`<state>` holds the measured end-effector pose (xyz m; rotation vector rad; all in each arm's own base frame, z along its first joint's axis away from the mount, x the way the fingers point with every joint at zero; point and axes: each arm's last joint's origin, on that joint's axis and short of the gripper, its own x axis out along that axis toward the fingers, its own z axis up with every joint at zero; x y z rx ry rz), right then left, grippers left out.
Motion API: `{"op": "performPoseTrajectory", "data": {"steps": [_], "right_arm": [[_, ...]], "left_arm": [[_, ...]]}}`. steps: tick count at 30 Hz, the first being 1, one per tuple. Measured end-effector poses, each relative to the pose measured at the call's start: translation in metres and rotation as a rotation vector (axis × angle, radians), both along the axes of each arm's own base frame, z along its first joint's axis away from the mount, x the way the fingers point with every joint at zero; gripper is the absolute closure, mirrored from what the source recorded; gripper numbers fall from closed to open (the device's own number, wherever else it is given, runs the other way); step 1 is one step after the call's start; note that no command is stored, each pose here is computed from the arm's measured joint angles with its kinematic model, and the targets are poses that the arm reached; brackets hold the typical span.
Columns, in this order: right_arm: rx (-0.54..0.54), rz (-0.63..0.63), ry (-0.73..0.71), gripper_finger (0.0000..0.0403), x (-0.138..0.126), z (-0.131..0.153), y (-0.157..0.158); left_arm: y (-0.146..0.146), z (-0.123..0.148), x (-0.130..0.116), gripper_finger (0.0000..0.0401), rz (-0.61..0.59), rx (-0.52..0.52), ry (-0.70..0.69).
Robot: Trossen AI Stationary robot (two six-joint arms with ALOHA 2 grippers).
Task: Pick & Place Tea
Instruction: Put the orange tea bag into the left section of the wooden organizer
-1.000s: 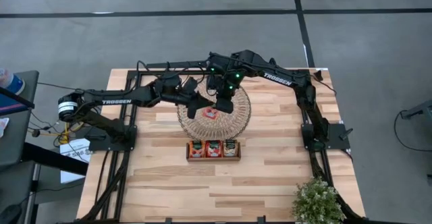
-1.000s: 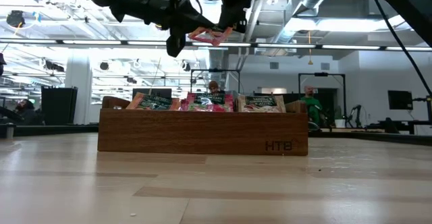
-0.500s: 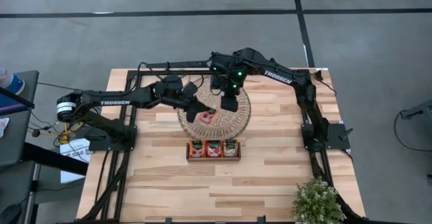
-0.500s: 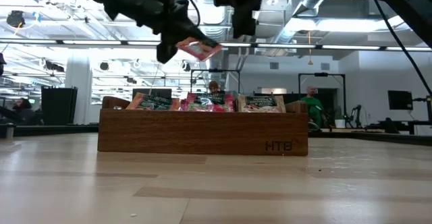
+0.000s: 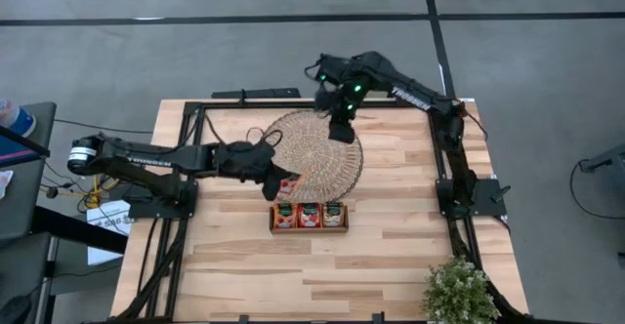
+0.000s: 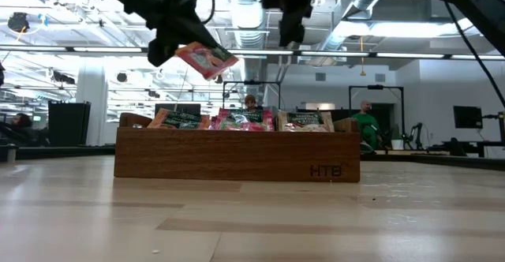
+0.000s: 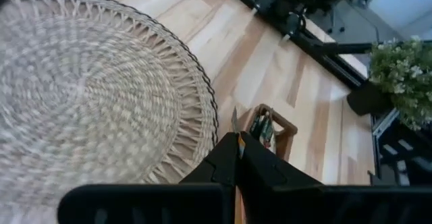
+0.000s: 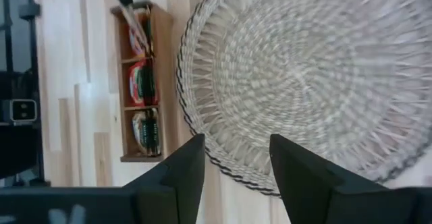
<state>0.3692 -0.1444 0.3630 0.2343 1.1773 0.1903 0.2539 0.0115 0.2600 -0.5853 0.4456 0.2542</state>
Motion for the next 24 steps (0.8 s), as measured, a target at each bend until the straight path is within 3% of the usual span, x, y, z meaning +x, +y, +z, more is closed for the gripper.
{"op": "performPoseTrajectory", "data": {"steps": [7,14,20,24], "right_arm": [[-0.048,-0.062,-0.135,0.026,-0.047,0.05,-0.008],[-0.113,-0.091,-0.25,0.0278,-0.111,0.095,0.013],[-0.154,-0.149,-0.372,0.0294,-0.164,0.083,0.038],[-0.161,-0.213,-0.488,0.03,-0.192,0.048,0.055]], "left_arm": [[-0.027,-0.013,-0.004,0.0401,0.055,-0.018,-0.11],[-0.048,-0.02,-0.008,0.0401,0.109,-0.013,-0.218],[-0.062,-0.023,-0.013,0.0401,0.145,-0.018,-0.282],[-0.07,-0.022,-0.015,0.0401,0.136,-0.018,-0.293]]}}
